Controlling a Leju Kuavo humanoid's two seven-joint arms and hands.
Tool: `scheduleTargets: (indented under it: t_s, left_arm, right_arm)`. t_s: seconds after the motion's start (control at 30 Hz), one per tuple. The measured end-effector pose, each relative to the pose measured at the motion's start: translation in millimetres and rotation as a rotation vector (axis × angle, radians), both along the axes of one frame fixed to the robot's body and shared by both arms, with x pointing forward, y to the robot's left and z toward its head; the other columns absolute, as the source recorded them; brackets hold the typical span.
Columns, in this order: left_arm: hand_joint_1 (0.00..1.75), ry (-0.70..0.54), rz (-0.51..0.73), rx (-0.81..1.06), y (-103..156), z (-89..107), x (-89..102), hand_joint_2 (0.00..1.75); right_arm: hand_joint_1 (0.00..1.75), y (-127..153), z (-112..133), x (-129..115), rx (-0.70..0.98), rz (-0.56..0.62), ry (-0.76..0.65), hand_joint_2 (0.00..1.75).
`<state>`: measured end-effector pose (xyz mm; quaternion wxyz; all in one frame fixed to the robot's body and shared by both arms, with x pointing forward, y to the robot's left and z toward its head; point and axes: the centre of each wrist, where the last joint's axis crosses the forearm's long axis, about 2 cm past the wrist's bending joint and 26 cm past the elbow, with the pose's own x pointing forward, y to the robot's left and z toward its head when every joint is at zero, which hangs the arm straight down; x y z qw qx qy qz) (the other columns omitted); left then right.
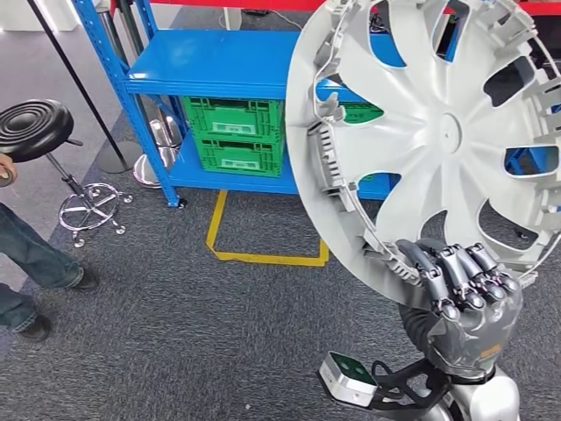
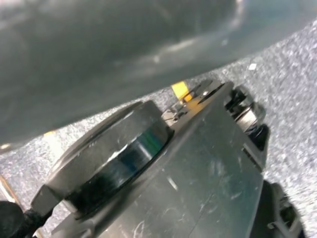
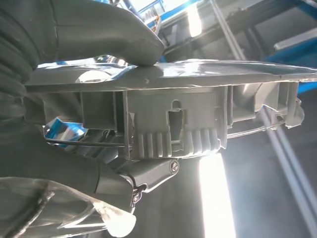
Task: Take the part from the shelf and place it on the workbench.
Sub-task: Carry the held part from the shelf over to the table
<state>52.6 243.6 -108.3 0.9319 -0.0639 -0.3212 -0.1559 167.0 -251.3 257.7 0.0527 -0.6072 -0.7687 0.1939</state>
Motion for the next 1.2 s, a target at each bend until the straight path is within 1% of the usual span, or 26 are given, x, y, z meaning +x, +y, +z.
scheduleTargets:
  t_s: [0.23,0.4,0.7,1.2]
  left_arm:
    - [0.0,0.0,-0.003,0.0,-0.3,0.0,-0.2,0.0]
    - [0.0,-0.007,-0.005,-0.001,-0.3,0.5,3.4,0.0]
    - [0.0,0.0,-0.006,-0.01,-4.1,0.4,0.3,0.0]
    - [0.0,0.001,-0.014,-0.007,-3.3,0.3,-0.2,0.0]
  right_arm:
    - [1.75,-0.7,-0.2,-0.1,-0.003,-0.002,0.001,1.75]
    - [1.75,-0.6,0.2,-0.4,-0.002,-0.003,-0.001,1.75]
    - [1.75,-1.1,0.4,-0.8,-0.003,-0.006,-0.002,1.75]
    - [1.75,-1.4,2.4,0.7,0.005,-0.015,-0.011,1.75]
